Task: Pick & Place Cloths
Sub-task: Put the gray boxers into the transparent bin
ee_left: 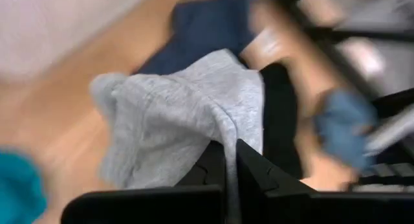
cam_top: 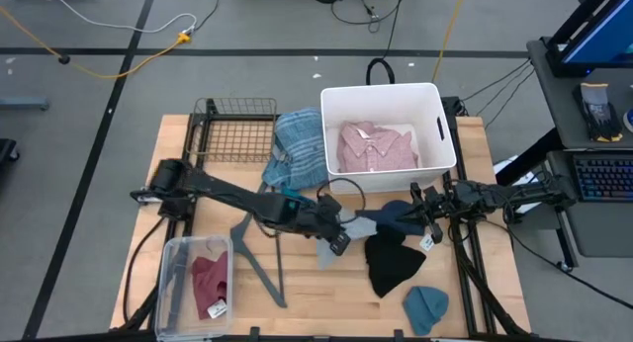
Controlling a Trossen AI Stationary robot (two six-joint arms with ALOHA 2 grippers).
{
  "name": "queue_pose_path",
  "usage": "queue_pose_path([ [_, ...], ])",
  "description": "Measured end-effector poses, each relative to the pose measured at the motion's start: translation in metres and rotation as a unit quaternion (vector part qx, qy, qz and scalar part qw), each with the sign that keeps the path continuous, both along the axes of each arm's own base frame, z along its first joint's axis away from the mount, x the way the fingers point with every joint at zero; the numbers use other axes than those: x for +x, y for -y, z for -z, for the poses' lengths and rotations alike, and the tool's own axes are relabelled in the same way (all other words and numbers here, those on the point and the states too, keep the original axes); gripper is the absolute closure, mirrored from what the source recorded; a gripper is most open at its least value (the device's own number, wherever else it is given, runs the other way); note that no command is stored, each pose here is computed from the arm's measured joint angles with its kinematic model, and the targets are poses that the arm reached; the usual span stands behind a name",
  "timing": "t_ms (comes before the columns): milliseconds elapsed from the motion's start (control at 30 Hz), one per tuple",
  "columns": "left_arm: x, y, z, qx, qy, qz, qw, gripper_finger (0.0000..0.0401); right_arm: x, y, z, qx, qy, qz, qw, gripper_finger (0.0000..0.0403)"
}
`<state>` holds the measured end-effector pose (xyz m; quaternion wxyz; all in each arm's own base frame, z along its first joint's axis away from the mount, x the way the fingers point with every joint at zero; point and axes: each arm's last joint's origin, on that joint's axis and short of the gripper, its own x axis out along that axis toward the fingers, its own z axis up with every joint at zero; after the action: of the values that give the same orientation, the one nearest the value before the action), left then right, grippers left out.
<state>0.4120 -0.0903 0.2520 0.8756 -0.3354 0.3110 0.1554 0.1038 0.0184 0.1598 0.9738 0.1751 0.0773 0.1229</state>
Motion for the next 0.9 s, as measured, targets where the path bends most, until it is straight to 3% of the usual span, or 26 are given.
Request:
queue_pose_path([
  [233,-0.040,0.014,-0.073,0.075,0.097,0.019,0.992,0.0398,0.000,0.000,0.000,-0.001,0.000,0.000,1.000,0.0399],
  [400,-0.059,0.030,-0.112,0.148,0.187,0.079,0.968,0.0398,0.000,0.000,0.000,-0.001,0.000,0.000,1.000,0.0399],
  [500,-0.064,0.041,-0.130,0.194,0.252,0.115,0.941,0.0398,0.000,0.000,0.000,-0.001,0.000,0.000,1.000,0.0399],
  [633,-0.068,0.055,-0.150,0.243,0.348,0.178,0.888,0.0398,0.000,0.000,0.000,-0.001,0.000,0.000,1.000,0.0399],
  [900,-0.076,0.069,-0.173,0.276,0.482,0.265,0.788,0.0398,0.000,0.000,0.000,-0.001,0.000,0.000,1.000,0.0399],
])
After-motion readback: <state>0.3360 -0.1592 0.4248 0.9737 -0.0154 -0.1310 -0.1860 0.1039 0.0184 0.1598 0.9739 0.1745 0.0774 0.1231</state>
